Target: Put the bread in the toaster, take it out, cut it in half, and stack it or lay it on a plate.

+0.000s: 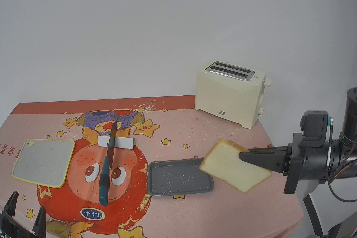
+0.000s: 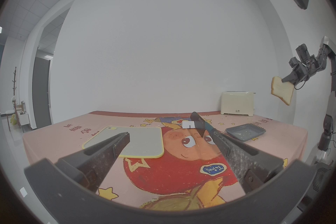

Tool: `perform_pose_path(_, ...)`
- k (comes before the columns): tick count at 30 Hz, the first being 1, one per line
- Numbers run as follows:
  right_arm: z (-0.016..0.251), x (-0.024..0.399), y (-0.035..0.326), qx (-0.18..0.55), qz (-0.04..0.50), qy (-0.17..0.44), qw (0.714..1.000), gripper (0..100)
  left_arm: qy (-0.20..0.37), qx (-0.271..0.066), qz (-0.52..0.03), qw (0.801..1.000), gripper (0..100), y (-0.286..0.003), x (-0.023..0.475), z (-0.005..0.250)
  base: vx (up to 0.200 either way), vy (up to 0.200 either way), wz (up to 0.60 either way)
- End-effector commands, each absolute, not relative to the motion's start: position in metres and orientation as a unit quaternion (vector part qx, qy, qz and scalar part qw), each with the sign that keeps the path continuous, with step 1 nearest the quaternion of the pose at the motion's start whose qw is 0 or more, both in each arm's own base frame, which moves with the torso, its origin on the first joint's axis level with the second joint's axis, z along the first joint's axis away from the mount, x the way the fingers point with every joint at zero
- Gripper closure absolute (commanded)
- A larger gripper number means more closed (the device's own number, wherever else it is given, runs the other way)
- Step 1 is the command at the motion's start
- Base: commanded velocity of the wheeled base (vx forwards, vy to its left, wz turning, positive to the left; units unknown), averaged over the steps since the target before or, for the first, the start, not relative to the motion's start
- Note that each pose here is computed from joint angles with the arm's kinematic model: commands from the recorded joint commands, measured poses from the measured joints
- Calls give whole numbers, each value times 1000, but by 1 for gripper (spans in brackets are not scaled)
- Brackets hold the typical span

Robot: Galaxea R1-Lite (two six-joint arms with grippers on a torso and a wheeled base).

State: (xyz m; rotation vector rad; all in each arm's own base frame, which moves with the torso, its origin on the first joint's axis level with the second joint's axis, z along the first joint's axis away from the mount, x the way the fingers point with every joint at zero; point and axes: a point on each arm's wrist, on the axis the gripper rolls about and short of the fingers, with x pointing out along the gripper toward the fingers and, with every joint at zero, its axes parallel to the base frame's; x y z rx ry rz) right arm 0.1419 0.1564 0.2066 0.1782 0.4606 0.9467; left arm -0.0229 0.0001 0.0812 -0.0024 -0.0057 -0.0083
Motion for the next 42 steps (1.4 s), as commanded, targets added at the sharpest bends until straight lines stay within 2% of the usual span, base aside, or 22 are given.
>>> perform_pose_path(1, 210, 142, 169, 82, 469, 219, 852, 100, 4, -2, -5, 1000, 0, 0, -22, 76, 0, 200, 0)
perform_pose_path(14, 193, 154, 216, 55, 496, 253, 829, 100, 5, -2, -4, 1000, 0, 0, -22, 76, 0, 200, 0)
perform_pose_path(19, 177, 149, 234, 34, 509, 279, 813, 100, 5, -2, -4, 1000, 0, 0, -22, 76, 0, 200, 0)
perform_pose_path(26, 174, 154, 262, 37, 529, 261, 807, 100, 5, -2, -5, 1000, 0, 0, -22, 76, 0, 200, 0)
perform_pose_path(33, 157, 157, 291, 25, 540, 277, 795, 100, 5, -2, -4, 1000, 0, 0, -22, 76, 0, 200, 0)
perform_pose_path(42, 149, 163, 316, 16, 549, 275, 789, 100, 5, -1, -5, 1000, 0, 0, -22, 76, 0, 200, 0)
